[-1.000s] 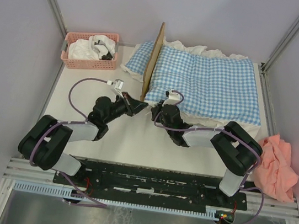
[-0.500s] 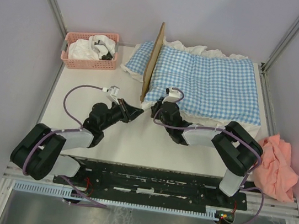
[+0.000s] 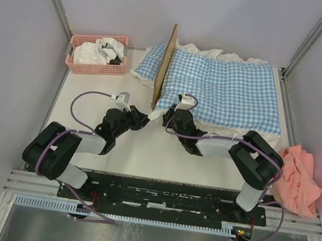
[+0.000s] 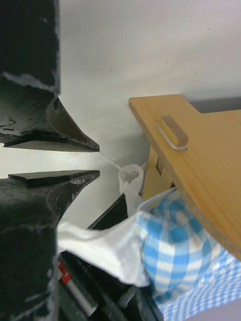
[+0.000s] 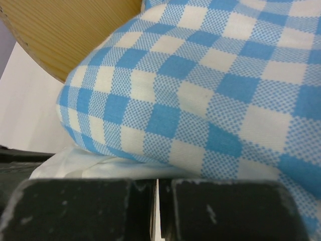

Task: Set up the pet bed
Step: Tie the ropes to the bed frame.

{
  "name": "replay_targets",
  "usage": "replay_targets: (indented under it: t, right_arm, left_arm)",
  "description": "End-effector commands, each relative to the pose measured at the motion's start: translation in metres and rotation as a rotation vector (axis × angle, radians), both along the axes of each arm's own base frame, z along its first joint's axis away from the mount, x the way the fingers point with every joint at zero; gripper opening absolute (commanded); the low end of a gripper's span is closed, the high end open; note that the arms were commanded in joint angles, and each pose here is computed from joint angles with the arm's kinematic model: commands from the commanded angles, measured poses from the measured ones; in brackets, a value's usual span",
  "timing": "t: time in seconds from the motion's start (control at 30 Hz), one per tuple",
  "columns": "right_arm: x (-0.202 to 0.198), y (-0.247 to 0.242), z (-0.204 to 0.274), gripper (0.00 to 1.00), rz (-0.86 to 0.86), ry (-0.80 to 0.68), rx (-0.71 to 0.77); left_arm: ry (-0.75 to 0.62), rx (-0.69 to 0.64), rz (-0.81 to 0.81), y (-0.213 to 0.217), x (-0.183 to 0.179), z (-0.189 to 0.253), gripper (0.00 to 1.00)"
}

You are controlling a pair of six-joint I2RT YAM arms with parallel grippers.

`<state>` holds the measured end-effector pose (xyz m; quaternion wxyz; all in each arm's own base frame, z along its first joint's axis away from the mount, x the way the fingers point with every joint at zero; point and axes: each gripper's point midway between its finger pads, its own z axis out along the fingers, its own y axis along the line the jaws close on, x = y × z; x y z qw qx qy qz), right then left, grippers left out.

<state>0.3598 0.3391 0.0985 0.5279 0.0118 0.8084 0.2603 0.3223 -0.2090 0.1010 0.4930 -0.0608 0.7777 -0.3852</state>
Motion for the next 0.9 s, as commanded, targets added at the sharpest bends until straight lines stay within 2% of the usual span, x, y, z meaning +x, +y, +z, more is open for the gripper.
replay_targets:
  t: [0.0, 0.27, 0.57, 0.6, 0.73, 0.77, 0.87]
  right_arm:
    - [0.007, 0.007, 0.040, 0.02, -0.014, -0.065, 0.076]
    - [0.007, 0.005, 0.043, 0.02, -0.019, -0.068, 0.076]
    - [0.008, 0.003, 0.041, 0.02, -0.026, -0.068, 0.065]
    - [0.008, 0.003, 0.041, 0.02, -0.026, -0.069, 0.066]
    - [0.009, 0.001, 0.042, 0.02, -0.037, -0.072, 0.064]
    - [0.009, 0.000, 0.042, 0.02, -0.040, -0.072, 0.064]
    - [0.010, -0.001, 0.045, 0.02, -0.046, -0.077, 0.064]
  left_arm:
    - [-0.100, 0.039, -0.050, -0.014, 0.022, 0.012, 0.29]
    - [-0.095, -0.020, -0.231, -0.046, 0.020, -0.009, 0.38]
    - [-0.095, -0.043, -0.266, -0.056, 0.025, -0.019, 0.43]
    - [-0.094, -0.042, -0.264, -0.056, 0.026, -0.020, 0.41]
    - [-0.071, -0.038, -0.250, -0.053, 0.025, -0.025, 0.09]
    - [-0.057, -0.037, -0.237, -0.051, 0.023, -0.028, 0.04]
    - [-0.007, -0.041, -0.198, -0.042, 0.016, -0.038, 0.03]
